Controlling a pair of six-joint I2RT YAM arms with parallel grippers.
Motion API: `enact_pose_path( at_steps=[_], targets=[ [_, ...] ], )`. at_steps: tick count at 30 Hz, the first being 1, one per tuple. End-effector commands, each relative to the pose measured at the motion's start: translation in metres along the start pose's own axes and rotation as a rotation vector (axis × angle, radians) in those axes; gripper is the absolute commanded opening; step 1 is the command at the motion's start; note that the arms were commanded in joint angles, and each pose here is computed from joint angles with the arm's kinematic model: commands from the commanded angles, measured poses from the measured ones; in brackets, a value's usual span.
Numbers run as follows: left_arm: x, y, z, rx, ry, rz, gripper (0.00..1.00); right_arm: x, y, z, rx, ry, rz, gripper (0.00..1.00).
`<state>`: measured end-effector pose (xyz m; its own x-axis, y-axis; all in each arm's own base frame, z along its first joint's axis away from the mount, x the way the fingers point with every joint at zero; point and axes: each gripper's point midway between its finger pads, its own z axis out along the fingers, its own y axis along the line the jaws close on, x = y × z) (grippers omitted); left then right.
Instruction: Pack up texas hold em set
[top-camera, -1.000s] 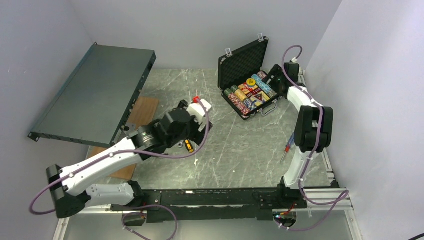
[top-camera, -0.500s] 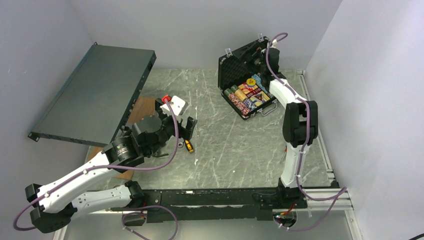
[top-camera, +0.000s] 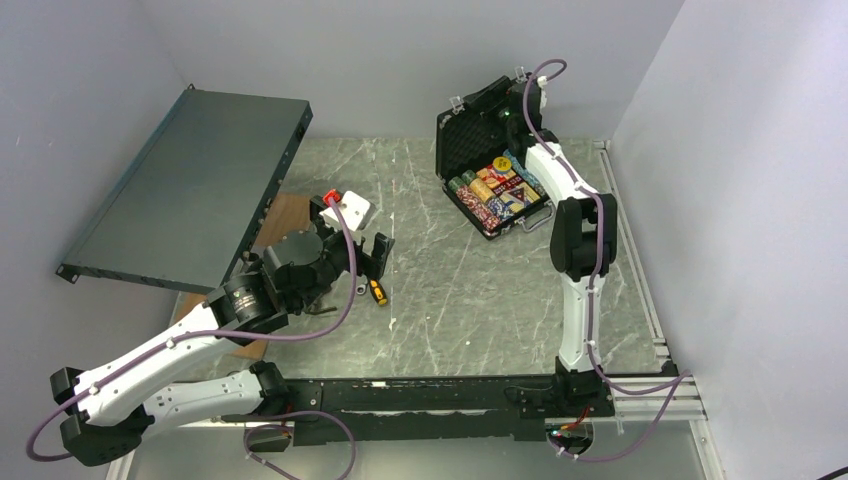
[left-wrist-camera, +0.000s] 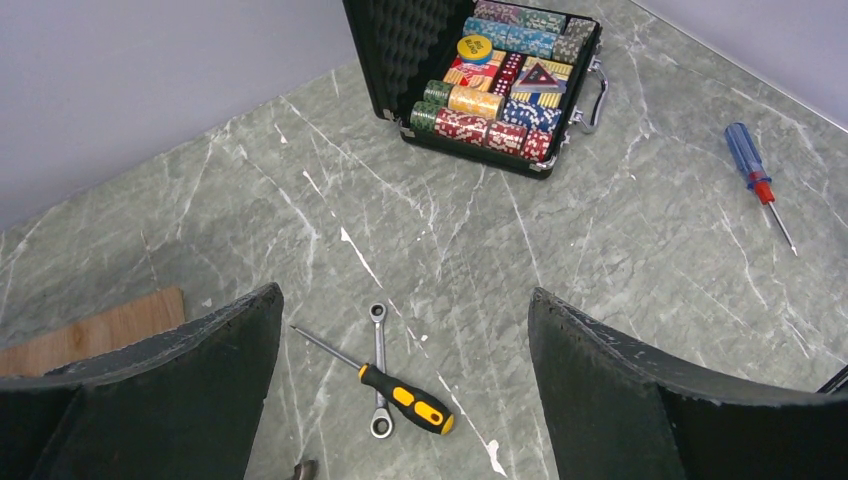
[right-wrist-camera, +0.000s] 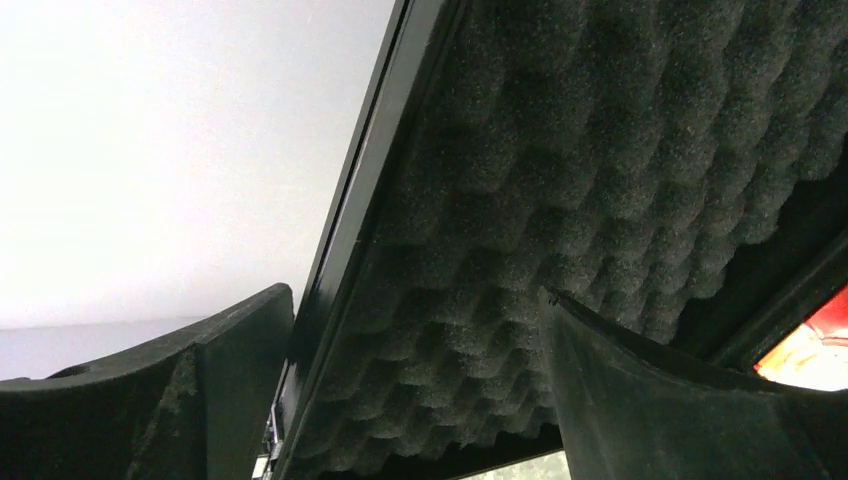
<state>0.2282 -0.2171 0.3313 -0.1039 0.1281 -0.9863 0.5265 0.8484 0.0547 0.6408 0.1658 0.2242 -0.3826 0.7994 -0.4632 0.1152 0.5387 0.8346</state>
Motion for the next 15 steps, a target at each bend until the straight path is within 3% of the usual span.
enact_pose_path(
  at_steps=[1,7,15],
  targets=[
    [-0.018,0.003,-0.005,-0.007,-0.057,-0.028,0.94,-0.008,-0.013,-0.005,0.103,-0.05,0.009,0.88],
    [-0.017,0.002,-0.004,-0.002,-0.052,-0.029,0.94,-0.001,-0.044,-0.023,0.199,-0.039,-0.079,0.74],
    [-0.015,-0.001,-0.002,0.006,-0.042,-0.027,0.94,0.008,-0.08,-0.074,0.243,-0.004,-0.217,0.77]
  ],
)
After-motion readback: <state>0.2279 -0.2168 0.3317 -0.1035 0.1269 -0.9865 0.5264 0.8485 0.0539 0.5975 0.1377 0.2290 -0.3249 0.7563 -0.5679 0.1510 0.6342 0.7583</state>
